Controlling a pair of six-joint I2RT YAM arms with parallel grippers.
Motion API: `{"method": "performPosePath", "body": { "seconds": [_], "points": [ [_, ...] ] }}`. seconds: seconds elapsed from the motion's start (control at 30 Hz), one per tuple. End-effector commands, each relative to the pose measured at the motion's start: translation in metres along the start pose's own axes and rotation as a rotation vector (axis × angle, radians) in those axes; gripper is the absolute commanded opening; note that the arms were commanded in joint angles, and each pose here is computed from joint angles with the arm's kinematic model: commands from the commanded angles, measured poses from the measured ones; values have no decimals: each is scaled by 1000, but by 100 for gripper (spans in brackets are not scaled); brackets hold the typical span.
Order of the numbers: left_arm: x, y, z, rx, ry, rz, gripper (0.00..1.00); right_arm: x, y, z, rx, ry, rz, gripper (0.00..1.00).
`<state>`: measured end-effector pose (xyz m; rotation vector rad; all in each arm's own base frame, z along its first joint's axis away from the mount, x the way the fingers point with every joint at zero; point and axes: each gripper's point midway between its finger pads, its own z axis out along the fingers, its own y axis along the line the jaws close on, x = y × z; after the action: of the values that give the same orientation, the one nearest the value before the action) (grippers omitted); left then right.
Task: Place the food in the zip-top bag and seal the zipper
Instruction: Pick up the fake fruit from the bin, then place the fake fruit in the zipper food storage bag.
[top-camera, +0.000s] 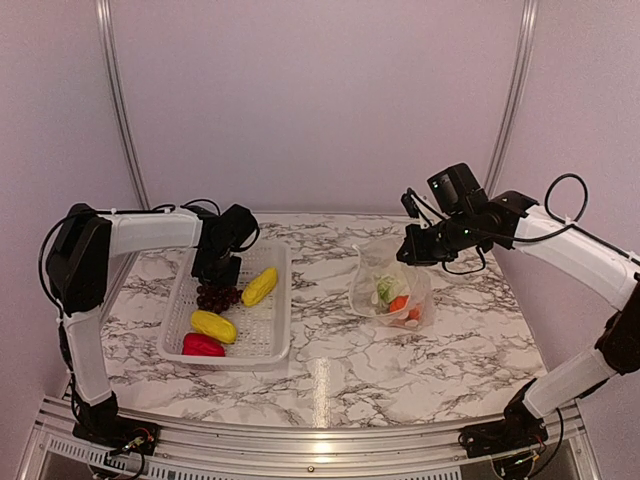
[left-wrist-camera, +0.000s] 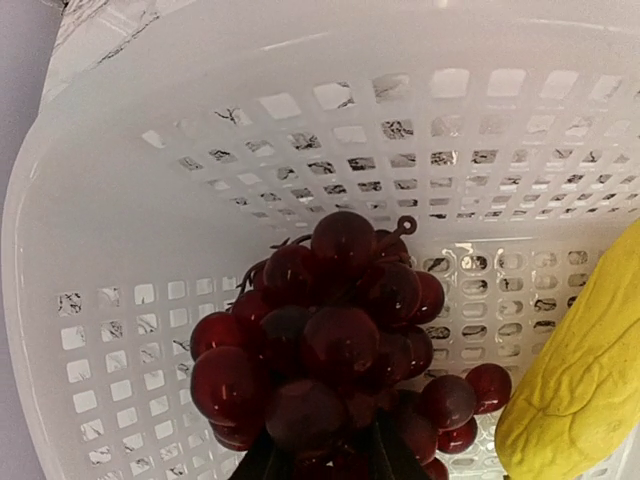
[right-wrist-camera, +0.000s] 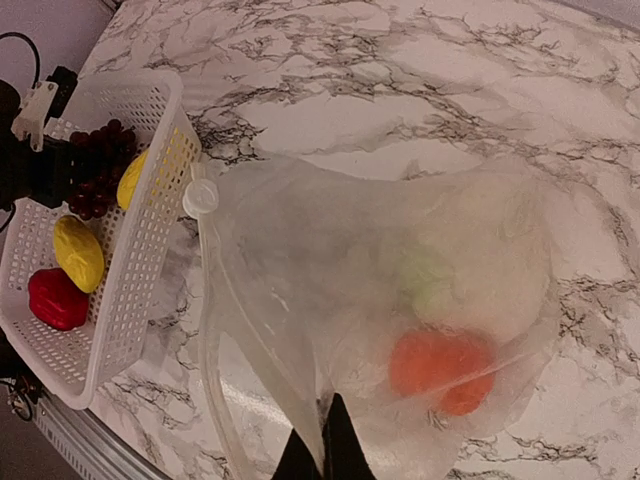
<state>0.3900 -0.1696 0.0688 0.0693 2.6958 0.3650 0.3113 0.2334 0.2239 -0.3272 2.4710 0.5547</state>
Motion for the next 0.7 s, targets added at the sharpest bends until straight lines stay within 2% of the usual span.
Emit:
{"method": "performPosePath", "body": {
  "seconds": [0.0,0.27,0.43,0.67],
  "points": [
    [-2,11,-19,20,-12,-1,24,-6,9,-6,-31,-22,2,0],
    [-20,13,-55,94,-72,-28,11,-6,9,-5,-34,-21,1,0],
    [-37,11,-81,159,-122,-51,7,-7,11,-3,-38,-19,0,0],
    [-62,6,-124,273,-197,-84,6,-10,12,-1,-40,-20,-2,0]
  ]
}}
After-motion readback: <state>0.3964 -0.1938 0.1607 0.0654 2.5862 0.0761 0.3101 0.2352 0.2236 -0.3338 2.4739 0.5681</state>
